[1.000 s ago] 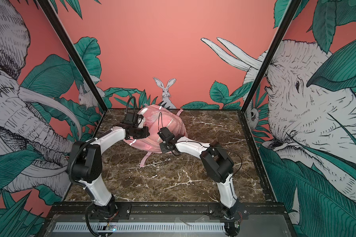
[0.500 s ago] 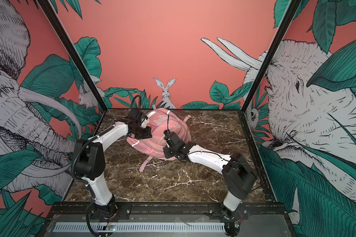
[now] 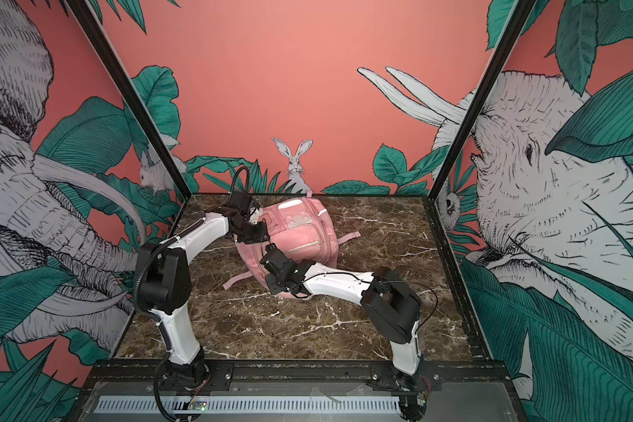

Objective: Pack the student bag
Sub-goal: 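Drag the zipper pull along the compartment edge with the right gripper while the left steadies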

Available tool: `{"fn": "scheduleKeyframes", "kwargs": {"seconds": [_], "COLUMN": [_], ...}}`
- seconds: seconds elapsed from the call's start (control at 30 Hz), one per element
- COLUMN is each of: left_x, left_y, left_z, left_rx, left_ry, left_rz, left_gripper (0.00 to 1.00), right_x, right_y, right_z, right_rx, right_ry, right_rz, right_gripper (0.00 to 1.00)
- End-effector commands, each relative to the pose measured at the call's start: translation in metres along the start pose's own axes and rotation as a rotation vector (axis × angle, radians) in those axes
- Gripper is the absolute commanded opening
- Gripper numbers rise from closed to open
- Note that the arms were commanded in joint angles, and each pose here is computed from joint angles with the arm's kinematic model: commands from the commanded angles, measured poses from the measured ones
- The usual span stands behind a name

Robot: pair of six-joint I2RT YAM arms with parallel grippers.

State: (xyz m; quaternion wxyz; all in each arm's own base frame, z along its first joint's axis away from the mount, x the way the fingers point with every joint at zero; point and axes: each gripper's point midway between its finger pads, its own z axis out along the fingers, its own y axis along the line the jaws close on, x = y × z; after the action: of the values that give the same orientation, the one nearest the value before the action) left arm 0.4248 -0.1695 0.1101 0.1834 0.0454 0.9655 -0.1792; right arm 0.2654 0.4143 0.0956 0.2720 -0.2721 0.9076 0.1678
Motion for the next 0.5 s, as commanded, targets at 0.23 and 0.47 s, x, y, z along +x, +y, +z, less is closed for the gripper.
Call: {"fn": "scheduleKeyframes", "kwargs": {"seconds": [0.23, 0.47], "left_x": [0.046, 0.072], "left_y": [-0.018, -0.029], "left_z": [-0.050, -0.042], "left_rx": [0.111, 0.191], "left_ry": [-0.137, -0.125], "left_rz": [-0.081, -0.156], "left_gripper": [0.54, 0.54], "right_x": [0.005, 0.004], "right_y": [0.018, 0.013], "right_z": [-0.007, -0.008], "right_rx": [-0.078, -0.079], "right_ry": [0.051, 0.051], "right_rz": [-0.052, -0.067], "right_gripper": [0.00, 0.00]}}
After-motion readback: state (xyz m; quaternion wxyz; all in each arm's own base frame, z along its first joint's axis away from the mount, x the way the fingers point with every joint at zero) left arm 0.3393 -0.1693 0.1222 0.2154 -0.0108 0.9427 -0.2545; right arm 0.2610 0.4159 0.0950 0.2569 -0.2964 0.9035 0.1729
